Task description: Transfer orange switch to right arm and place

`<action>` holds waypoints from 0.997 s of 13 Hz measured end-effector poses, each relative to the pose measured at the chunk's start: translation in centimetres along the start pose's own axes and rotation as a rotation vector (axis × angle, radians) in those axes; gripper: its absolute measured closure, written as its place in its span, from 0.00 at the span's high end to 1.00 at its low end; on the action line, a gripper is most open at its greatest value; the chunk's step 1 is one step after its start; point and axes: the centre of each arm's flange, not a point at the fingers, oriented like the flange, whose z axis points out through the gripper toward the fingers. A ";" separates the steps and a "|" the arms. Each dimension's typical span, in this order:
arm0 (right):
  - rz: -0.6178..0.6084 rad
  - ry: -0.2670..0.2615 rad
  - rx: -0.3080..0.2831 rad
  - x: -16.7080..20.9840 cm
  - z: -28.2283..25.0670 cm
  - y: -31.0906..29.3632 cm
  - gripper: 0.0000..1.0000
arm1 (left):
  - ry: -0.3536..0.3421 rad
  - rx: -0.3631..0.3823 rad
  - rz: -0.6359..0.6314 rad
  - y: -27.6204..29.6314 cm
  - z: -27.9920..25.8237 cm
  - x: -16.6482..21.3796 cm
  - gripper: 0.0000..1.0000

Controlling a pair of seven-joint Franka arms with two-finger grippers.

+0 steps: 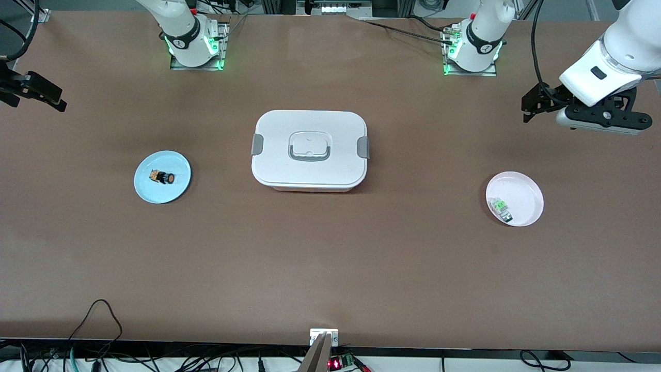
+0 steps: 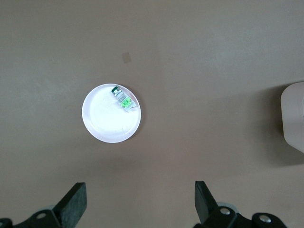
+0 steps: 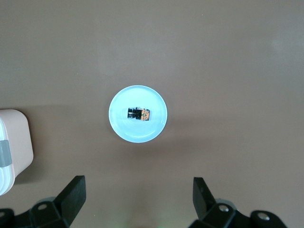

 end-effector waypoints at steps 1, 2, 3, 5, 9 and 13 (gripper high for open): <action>-0.002 0.000 0.000 0.0 0.0 -0.1 1.00 | 0.000 0.000 0.000 0.0 0.0 0.0 1.00; -0.004 -0.004 0.000 -0.1 0.0 -0.2 1.00 | 0.000 0.000 0.000 0.0 0.0 0.0 1.00; -0.005 -0.008 0.000 -0.1 0.0 -0.3 1.00 | 0.000 0.000 0.000 0.0 0.0 0.0 1.00; -0.006 -0.014 -0.001 -0.2 0.1 -0.3 1.00 | 0.000 0.000 0.000 0.0 0.0 0.0 1.00; -0.008 -0.025 -0.001 -0.3 0.1 -0.3 1.00 | 0.000 0.000 0.000 0.0 0.0 0.0 1.00; -0.012 -0.036 -0.001 -0.4 0.2 -0.3 1.00 | 0.000 0.000 0.000 0.0 0.0 0.0 1.00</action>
